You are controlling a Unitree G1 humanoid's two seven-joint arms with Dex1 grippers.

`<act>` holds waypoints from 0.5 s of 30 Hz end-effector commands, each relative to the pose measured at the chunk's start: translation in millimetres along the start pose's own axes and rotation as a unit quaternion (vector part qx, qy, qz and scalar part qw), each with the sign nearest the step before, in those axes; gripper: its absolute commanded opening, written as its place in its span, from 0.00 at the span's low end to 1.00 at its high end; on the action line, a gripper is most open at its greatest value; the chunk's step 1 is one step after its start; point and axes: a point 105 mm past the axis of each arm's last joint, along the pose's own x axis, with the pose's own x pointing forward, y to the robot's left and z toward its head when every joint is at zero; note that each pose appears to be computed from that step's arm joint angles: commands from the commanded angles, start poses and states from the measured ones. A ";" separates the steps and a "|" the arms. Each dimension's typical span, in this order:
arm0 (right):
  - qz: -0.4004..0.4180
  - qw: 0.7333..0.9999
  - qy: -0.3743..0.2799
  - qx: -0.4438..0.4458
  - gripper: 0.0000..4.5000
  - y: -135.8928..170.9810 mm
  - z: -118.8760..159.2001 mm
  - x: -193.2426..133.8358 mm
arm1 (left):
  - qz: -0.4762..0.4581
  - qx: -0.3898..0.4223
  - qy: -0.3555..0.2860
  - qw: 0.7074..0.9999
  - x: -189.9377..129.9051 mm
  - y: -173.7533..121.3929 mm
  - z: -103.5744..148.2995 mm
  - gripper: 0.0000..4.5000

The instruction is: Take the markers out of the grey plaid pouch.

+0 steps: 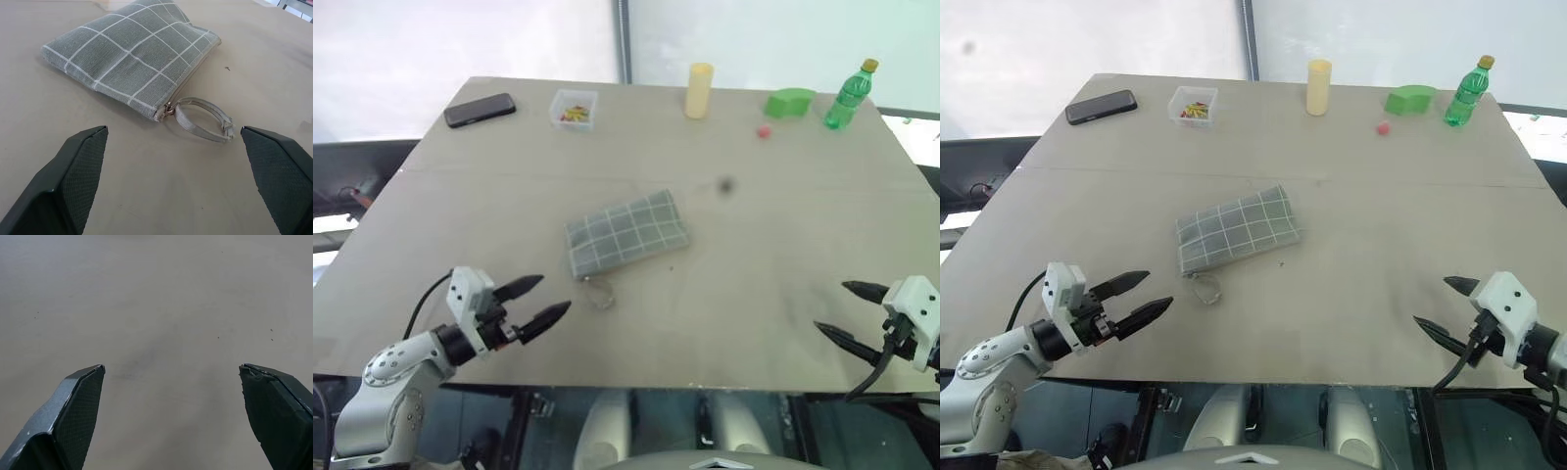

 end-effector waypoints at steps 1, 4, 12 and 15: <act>-0.011 1.000 -0.017 -0.024 0.99 -3.3 13.5 -1.9 | 0.001 0.022 -0.016 1.000 -0.9 1.4 11.0 1.00; -0.008 0.999 -0.028 -0.026 0.99 -0.8 23.2 3.2 | 0.006 0.016 -0.025 1.000 1.9 4.8 12.6 1.00; -0.006 0.999 -0.040 -0.023 0.99 0.5 31.6 7.0 | 0.017 -0.002 -0.042 0.999 6.7 9.9 15.7 1.00; -0.005 0.999 -0.047 -0.022 0.99 0.4 35.6 9.7 | 0.023 -0.007 -0.050 0.998 8.3 13.4 18.1 1.00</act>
